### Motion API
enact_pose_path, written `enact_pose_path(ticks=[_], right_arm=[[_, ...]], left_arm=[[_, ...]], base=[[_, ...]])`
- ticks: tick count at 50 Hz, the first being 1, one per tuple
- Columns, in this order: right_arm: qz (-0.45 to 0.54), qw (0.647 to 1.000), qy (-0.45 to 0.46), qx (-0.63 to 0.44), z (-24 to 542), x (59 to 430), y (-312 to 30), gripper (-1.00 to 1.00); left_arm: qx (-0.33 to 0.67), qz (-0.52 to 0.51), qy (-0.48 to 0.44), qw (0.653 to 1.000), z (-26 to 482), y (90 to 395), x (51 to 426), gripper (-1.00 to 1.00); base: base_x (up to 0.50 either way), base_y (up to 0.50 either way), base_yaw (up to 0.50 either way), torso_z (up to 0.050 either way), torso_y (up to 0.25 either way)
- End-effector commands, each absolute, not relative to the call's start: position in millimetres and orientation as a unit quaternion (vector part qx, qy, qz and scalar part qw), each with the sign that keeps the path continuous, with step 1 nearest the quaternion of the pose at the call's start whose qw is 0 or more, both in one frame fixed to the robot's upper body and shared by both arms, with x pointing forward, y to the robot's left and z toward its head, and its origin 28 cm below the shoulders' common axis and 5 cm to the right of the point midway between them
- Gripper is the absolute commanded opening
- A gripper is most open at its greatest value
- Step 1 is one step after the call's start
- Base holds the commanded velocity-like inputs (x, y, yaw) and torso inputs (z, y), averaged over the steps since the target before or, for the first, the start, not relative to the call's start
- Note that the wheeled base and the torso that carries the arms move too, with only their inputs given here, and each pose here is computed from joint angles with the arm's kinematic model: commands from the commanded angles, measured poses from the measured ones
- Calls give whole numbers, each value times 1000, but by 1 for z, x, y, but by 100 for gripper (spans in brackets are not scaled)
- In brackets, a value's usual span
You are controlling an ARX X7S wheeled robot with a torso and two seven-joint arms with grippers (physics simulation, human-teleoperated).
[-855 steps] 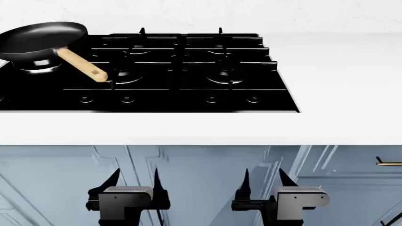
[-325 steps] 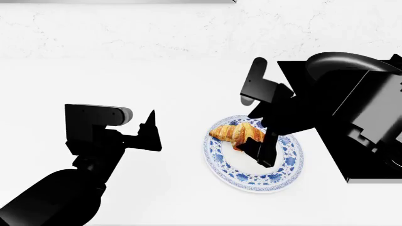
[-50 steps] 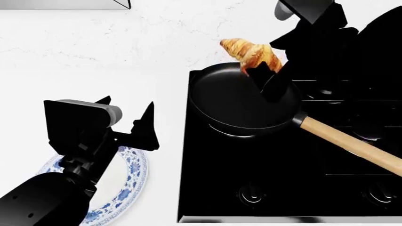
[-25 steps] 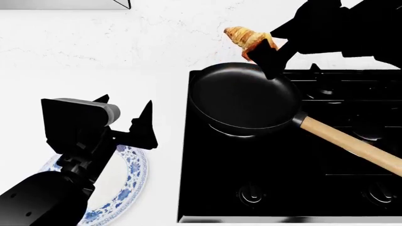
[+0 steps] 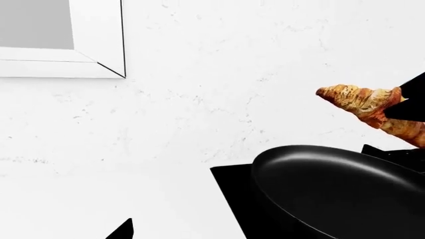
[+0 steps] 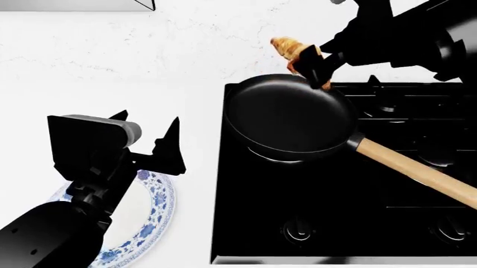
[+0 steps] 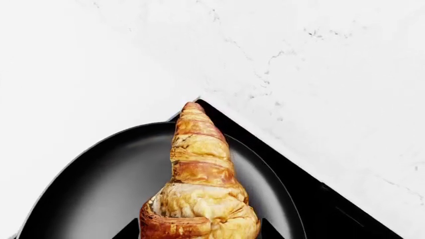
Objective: Pick the croissant and place it on the pan. Then turn on the stove to warm the croissant.
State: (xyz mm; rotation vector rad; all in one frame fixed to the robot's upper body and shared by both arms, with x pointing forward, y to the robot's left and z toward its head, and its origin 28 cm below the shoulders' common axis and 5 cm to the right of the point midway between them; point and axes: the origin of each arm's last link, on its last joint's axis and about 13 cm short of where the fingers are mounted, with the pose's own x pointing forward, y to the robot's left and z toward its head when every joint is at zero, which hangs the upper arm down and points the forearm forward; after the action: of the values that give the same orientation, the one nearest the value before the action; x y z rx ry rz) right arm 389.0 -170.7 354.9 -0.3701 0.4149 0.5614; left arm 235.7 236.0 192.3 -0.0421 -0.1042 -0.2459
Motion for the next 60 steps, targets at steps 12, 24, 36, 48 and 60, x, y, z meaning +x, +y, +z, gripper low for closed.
enact_pose_path(ticks=[12, 24, 36, 48, 60], right_arm=[[278, 915, 238, -170, 335, 400, -169, -100], [281, 910, 255, -168, 328, 404, -167, -100], [283, 903, 273, -172, 318, 410, -166, -100], [290, 896, 287, -175, 309, 413, -163, -100], [295, 889, 299, -180, 304, 413, -162, -100]], left_arm=[[-21, -124, -57, 990, 193, 237, 236, 100], [-26, -132, -59, 989, 195, 237, 236, 100], [-25, -131, -59, 989, 194, 237, 237, 100], [-25, -132, -58, 989, 193, 237, 236, 100], [-24, -130, -59, 990, 193, 237, 235, 100]], base=[[0, 0, 0, 0, 1], [0, 0, 0, 0, 0], [0, 0, 0, 0, 0], [0, 0, 0, 1, 1], [0, 0, 0, 0, 0]])
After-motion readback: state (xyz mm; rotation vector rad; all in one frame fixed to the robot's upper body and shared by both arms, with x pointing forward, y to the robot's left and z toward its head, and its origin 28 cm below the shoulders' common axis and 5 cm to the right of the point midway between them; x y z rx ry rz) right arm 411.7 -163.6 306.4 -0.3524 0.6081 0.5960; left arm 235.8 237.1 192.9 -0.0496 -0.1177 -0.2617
